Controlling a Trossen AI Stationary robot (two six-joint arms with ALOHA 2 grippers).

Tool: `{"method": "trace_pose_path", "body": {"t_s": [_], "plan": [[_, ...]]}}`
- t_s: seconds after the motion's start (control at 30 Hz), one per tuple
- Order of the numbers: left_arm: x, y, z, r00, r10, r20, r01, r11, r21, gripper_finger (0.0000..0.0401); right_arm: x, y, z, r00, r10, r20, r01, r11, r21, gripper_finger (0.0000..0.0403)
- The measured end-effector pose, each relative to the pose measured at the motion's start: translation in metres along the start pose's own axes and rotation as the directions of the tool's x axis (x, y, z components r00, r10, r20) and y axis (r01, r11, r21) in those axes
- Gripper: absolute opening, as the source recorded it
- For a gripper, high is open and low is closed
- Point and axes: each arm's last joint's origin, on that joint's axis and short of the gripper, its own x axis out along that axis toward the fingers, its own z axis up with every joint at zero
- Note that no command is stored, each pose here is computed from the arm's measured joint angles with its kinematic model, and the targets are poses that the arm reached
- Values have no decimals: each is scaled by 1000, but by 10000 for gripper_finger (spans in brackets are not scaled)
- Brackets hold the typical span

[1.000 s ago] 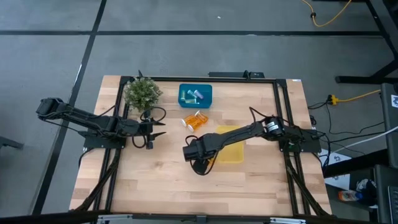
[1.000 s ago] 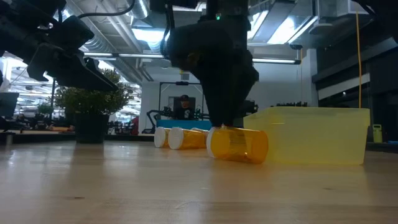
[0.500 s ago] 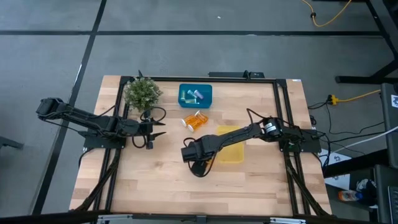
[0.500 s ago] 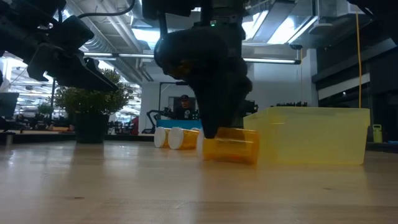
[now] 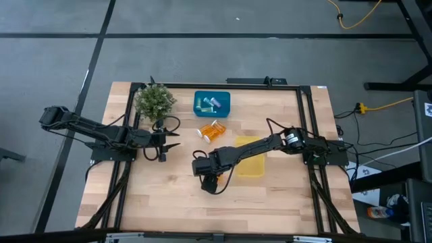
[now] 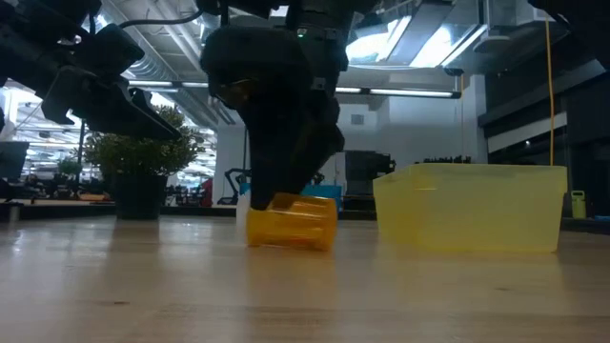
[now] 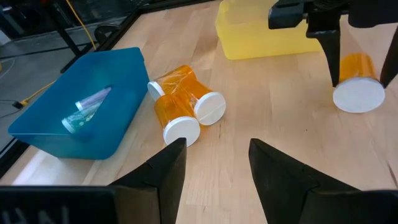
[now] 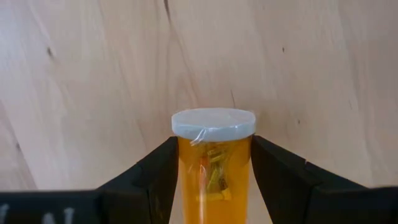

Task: Pick and place medicine bottles into bin by pill shape (circle, oval)
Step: Put the bottom big orange pill bottle into the yellow bin

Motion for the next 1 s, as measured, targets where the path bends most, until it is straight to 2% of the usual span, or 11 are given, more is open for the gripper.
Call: {"method": "trace_pose_path", "body": {"t_s": [0.17, 0.47, 0.77, 1.0], "plan": [[0, 0, 0, 1000, 0, 0, 0, 1000, 0, 169, 0, 0, 1, 1000, -19, 20, 19, 1000, 9, 206], [0, 0, 0, 1000, 0, 0, 0, 1000, 0, 169, 3, -3, 2, 996, -75, 47, 74, 997, 15, 283], [0, 0, 0, 1000, 0, 0, 0, 1000, 0, 169, 17, -11, -9, 994, -106, -9, 106, 994, 40, 290], [0, 0, 0, 1000, 0, 0, 0, 1000, 0, 169, 20, -11, -9, 995, -97, 7, 97, 994, 43, 290]]}}
